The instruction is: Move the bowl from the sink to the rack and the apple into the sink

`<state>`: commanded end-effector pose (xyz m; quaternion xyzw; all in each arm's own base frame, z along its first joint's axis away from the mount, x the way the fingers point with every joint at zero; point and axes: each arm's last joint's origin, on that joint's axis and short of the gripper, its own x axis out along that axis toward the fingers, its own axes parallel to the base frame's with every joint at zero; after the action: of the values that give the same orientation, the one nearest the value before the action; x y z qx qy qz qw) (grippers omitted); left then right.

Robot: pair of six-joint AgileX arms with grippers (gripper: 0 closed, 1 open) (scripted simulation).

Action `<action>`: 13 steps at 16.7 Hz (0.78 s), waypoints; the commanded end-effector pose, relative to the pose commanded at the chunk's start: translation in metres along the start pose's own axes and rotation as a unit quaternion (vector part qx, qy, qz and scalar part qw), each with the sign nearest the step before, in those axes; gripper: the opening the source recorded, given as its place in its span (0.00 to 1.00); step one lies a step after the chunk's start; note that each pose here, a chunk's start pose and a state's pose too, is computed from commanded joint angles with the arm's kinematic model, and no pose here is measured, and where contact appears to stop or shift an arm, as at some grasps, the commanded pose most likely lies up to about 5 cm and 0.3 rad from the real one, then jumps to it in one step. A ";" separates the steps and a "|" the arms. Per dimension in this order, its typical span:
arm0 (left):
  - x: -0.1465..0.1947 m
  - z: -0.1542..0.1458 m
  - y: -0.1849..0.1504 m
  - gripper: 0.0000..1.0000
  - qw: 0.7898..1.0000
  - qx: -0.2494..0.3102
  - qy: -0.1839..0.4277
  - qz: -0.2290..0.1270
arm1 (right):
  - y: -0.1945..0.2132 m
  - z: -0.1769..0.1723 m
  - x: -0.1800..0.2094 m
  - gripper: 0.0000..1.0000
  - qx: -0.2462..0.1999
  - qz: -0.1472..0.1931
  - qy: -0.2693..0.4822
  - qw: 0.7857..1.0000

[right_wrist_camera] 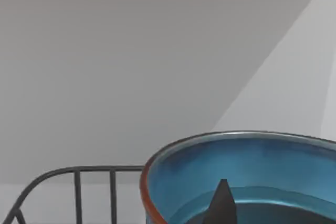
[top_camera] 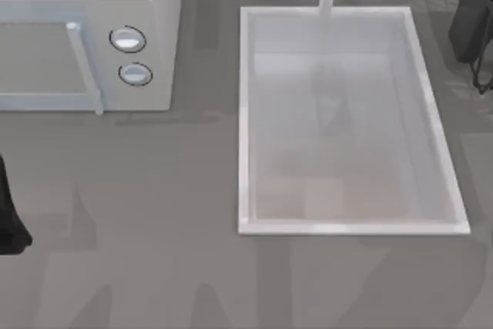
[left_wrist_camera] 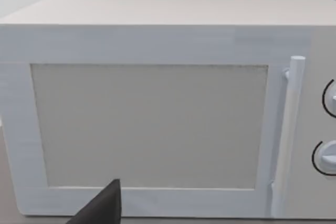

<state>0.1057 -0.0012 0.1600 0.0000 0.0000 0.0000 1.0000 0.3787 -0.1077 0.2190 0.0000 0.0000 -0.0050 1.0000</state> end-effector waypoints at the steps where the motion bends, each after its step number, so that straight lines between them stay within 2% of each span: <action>1: 0.000 0.000 0.000 1.00 1.000 0.000 0.000 0.000 | 0.000 0.000 0.000 0.75 0.000 0.000 0.000 1.000; 4: 0.000 0.000 0.000 1.00 1.000 0.000 0.000 0.000 | 0.000 0.000 0.000 0.98 0.000 0.000 0.000 1.000; 13: 0.000 0.000 0.000 1.00 1.000 0.000 0.000 0.000 | -0.001 0.000 0.000 1.00 0.000 -0.001 0.000 1.000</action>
<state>0.1057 -0.0012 0.1600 0.0000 0.0000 0.0000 1.0000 0.3784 -0.1084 0.2192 0.0000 -0.0001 -0.0060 1.0000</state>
